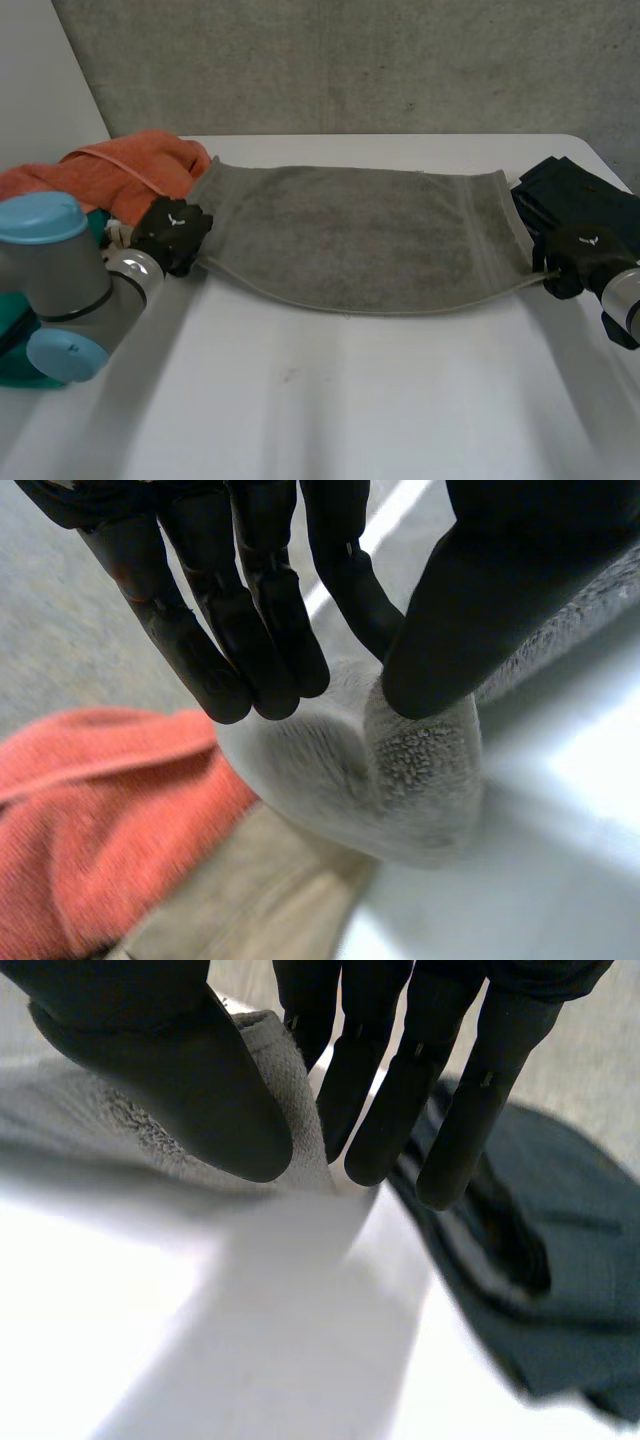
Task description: Fold the laundry.
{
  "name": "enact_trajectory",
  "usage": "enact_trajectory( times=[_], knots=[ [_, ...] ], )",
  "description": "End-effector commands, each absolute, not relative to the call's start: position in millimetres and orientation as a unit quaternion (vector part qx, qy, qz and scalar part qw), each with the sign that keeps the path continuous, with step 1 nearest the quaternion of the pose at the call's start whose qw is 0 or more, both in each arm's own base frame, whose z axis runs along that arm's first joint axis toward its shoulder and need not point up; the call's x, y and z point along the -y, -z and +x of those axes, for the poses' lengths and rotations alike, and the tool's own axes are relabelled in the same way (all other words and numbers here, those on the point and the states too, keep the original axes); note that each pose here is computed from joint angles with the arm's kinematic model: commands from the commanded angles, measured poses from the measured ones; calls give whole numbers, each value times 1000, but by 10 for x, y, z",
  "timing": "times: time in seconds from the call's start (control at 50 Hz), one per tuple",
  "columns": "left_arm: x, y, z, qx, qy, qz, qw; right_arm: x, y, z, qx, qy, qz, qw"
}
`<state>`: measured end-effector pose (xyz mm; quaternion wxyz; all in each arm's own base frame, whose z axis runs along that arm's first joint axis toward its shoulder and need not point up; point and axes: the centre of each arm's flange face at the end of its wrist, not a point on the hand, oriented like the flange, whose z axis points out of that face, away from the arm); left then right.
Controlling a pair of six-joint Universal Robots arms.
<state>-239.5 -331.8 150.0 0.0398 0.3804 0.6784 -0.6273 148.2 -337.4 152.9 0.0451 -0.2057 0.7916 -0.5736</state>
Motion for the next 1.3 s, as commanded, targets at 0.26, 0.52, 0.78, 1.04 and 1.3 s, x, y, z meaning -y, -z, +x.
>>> enact_trajectory(
  times=[0.26,0.52,0.78,1.04,1.3],
  knots=[
    [3422,-1262,-2390,-709,588,384,67,3371,-1503,1336,-815,547,-190,20],
    [3507,-1229,-2318,-703,590,391,75,3395,-1506,1304,-816,547,-185,19],
    [3641,-1260,-2536,-674,611,411,62,3386,-1500,1316,-816,547,-185,21],
    [3684,-1331,-2464,-693,589,401,107,3389,-1592,1268,-817,547,-182,17],
    [2705,-1760,-2138,-744,482,453,97,3063,-2061,1147,-842,460,-281,18]
  ],
)
